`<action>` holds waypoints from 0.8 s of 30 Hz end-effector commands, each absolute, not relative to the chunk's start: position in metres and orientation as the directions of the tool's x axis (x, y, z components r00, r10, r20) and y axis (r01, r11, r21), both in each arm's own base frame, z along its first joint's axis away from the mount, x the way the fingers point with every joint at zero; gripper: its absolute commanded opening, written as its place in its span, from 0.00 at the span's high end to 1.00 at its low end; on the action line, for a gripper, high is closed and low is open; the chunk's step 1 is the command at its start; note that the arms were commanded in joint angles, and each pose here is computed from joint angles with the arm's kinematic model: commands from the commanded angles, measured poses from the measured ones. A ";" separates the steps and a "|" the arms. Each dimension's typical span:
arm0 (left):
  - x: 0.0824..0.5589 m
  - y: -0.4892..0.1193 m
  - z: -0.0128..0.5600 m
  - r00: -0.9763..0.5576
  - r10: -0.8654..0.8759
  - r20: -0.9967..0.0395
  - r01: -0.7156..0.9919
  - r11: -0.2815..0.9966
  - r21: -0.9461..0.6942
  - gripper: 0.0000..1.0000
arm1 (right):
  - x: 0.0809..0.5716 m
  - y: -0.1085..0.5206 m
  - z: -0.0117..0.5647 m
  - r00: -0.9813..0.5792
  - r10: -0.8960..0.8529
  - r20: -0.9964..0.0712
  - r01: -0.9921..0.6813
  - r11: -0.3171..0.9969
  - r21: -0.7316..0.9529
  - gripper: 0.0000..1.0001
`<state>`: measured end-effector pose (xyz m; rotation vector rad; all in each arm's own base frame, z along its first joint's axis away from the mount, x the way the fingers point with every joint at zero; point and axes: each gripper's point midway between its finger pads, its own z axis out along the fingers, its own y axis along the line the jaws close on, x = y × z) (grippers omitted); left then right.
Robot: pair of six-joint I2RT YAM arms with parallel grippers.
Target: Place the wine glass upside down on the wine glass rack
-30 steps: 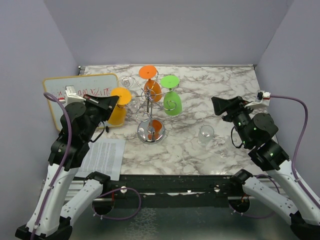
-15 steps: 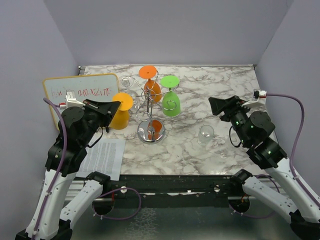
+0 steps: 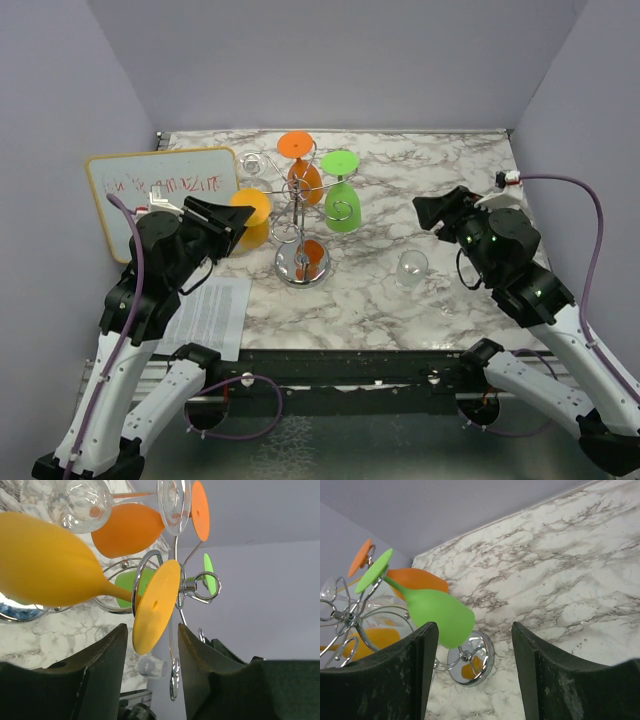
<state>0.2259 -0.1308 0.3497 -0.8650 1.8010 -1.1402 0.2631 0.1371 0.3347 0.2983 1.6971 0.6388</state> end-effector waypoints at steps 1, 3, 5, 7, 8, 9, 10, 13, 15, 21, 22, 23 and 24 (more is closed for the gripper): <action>0.218 -0.122 0.344 -0.412 -0.863 -0.292 -0.135 0.374 -0.918 0.48 | 0.257 0.126 0.327 -0.279 0.454 -0.846 -0.083 0.867 0.492 0.35; 0.213 -0.121 0.346 -0.414 -0.857 -0.308 -0.119 0.386 -0.915 0.39 | 0.255 0.118 0.324 -0.287 0.431 -0.855 -0.053 0.885 0.463 0.35; 0.209 -0.118 0.349 -0.409 -0.848 -0.337 -0.092 0.405 -0.910 0.30 | 0.252 0.112 0.322 -0.293 0.413 -0.862 -0.032 0.897 0.440 0.35; 0.205 -0.114 0.351 -0.390 -0.847 -0.361 -0.069 0.418 -0.906 0.22 | 0.249 0.107 0.320 -0.301 0.385 -0.872 -0.026 0.911 0.411 0.34; 0.204 -0.109 0.352 -0.366 -0.854 -0.371 -0.065 0.421 -0.905 0.18 | 0.248 0.106 0.318 -0.311 0.367 -0.877 -0.025 0.919 0.393 0.33; 0.203 -0.105 0.353 -0.343 -0.857 -0.384 -0.056 0.427 -0.903 0.14 | 0.246 0.105 0.317 -0.324 0.347 -0.880 -0.026 0.926 0.376 0.33; 0.200 -0.101 0.356 -0.324 -0.858 -0.399 -0.040 0.434 -0.900 0.12 | 0.244 0.104 0.314 -0.343 0.324 -0.882 -0.028 0.935 0.354 0.32; 0.193 -0.089 0.365 -0.264 -0.848 -0.460 0.010 0.474 -0.880 0.07 | 0.240 0.105 0.301 -0.413 0.251 -0.875 -0.039 0.955 0.293 0.32; 0.188 -0.082 0.374 -0.226 -0.819 -0.527 0.057 0.529 -0.847 0.04 | 0.238 0.107 0.290 -0.465 0.208 -0.861 -0.045 0.965 0.257 0.32; 0.187 -0.075 0.398 -0.154 -0.647 -0.746 0.167 0.727 -0.665 0.04 | 0.237 0.122 0.250 -0.609 0.096 -0.787 -0.087 0.979 0.187 0.36; 0.188 -0.075 0.401 -0.151 -0.619 -0.771 0.179 0.750 -0.637 0.04 | 0.237 0.124 0.243 -0.629 0.081 -0.774 -0.090 0.980 0.176 0.37; 0.190 -0.076 0.404 -0.146 -0.598 -0.788 0.188 0.765 -0.616 0.04 | 0.237 0.125 0.236 -0.648 0.066 -0.759 -0.093 0.982 0.165 0.38; 0.191 -0.076 0.408 -0.139 -0.581 -0.802 0.198 0.777 -0.597 0.03 | 0.237 0.126 0.230 -0.666 0.050 -0.744 -0.096 0.984 0.152 0.39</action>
